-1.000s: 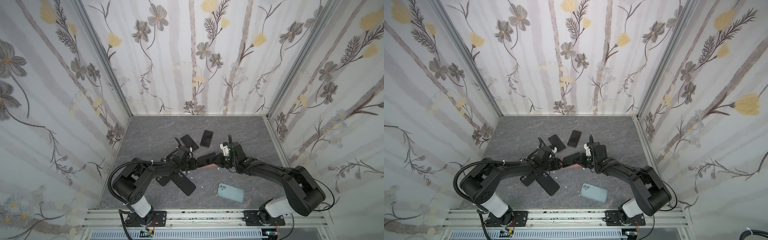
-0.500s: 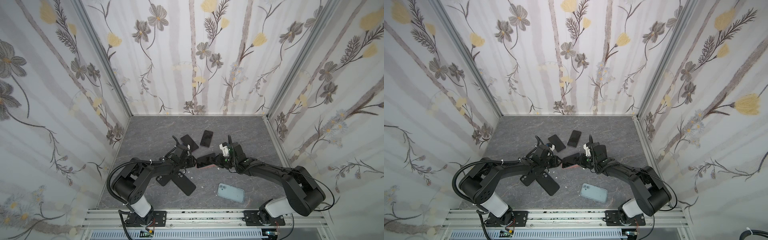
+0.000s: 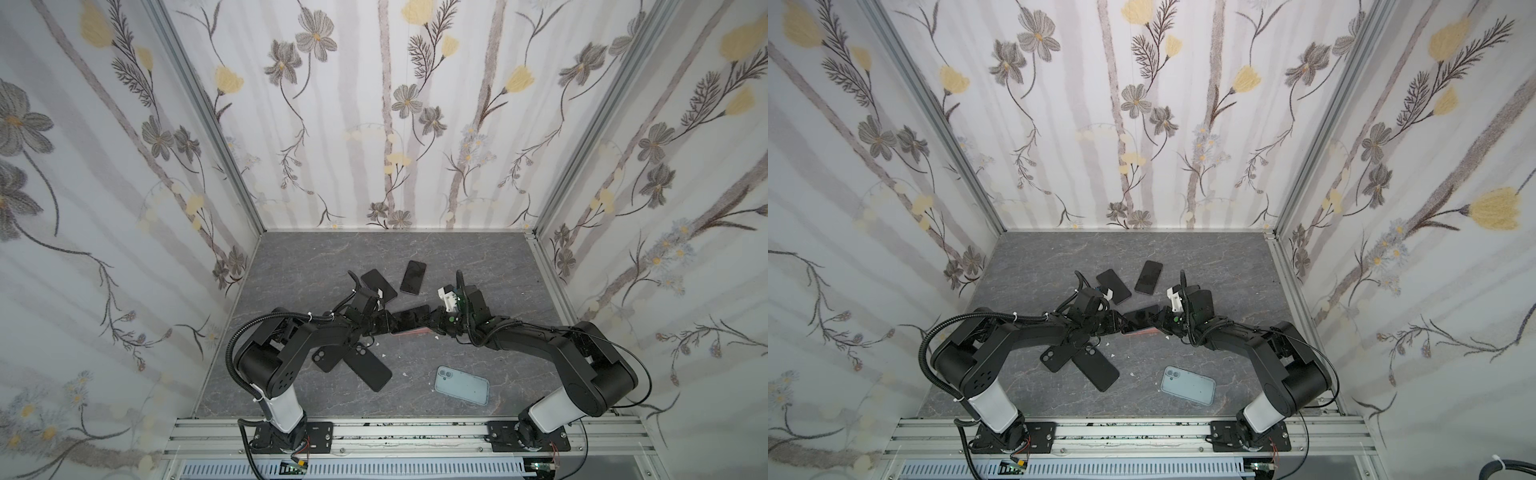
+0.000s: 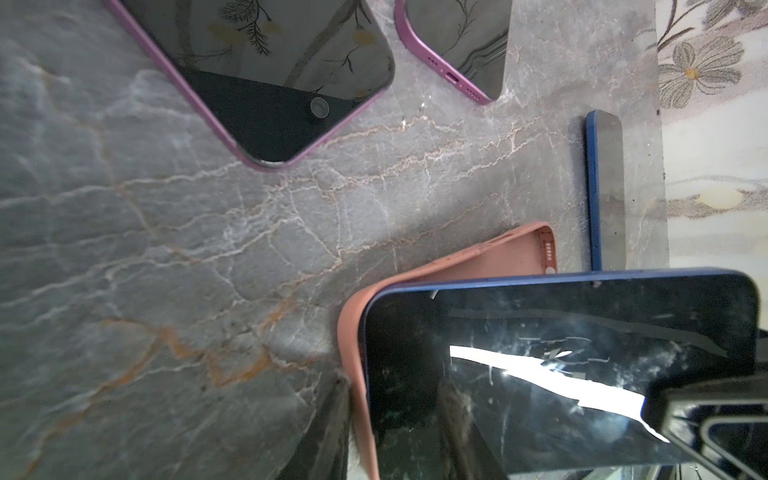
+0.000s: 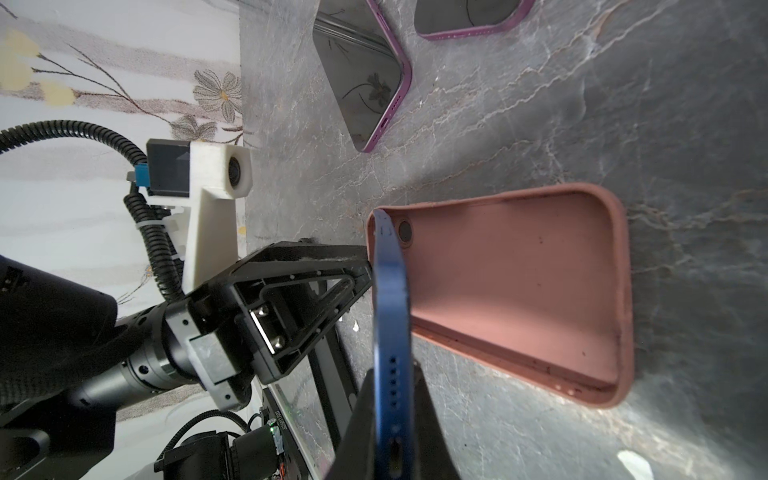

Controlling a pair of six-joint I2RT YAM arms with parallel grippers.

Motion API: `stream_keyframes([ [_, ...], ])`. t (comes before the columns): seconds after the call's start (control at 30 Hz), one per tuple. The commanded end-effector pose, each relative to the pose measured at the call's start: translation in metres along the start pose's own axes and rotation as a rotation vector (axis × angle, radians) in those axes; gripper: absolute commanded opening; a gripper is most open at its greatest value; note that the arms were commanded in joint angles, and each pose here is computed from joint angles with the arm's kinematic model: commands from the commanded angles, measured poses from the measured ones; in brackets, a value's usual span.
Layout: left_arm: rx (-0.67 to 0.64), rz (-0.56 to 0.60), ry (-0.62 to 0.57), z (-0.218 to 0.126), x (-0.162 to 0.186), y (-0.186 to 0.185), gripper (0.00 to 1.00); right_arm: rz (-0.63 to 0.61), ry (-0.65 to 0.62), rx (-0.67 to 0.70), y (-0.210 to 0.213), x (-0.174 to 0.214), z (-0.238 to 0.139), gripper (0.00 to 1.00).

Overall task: Put the phone into the phone case
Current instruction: 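Lower the phone into the pink case with the right gripper and release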

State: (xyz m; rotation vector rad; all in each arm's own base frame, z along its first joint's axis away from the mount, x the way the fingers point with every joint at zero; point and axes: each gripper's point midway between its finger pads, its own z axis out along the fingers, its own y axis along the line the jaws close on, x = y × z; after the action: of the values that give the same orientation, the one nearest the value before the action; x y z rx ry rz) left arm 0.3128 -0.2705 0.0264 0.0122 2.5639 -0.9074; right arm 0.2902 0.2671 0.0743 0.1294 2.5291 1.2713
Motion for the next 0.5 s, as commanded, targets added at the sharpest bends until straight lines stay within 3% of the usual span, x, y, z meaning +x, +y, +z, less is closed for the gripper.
stream_keyframes([
  [0.0,-0.036,0.036,0.062,0.006,0.017,0.009,0.34,0.016,0.065,0.061,-0.023,0.016,0.000,0.02],
  [0.23,-0.074,0.055,0.037,0.002,0.015,0.011,0.34,0.043,0.099,0.151,-0.059,0.020,0.005,0.09],
  [0.37,-0.098,0.061,0.012,-0.001,0.012,0.016,0.33,0.026,0.088,0.210,-0.066,0.016,0.003,0.28],
  [0.47,-0.105,0.058,0.004,0.000,0.010,0.017,0.30,0.015,0.079,0.238,-0.068,0.013,0.001,0.30],
])
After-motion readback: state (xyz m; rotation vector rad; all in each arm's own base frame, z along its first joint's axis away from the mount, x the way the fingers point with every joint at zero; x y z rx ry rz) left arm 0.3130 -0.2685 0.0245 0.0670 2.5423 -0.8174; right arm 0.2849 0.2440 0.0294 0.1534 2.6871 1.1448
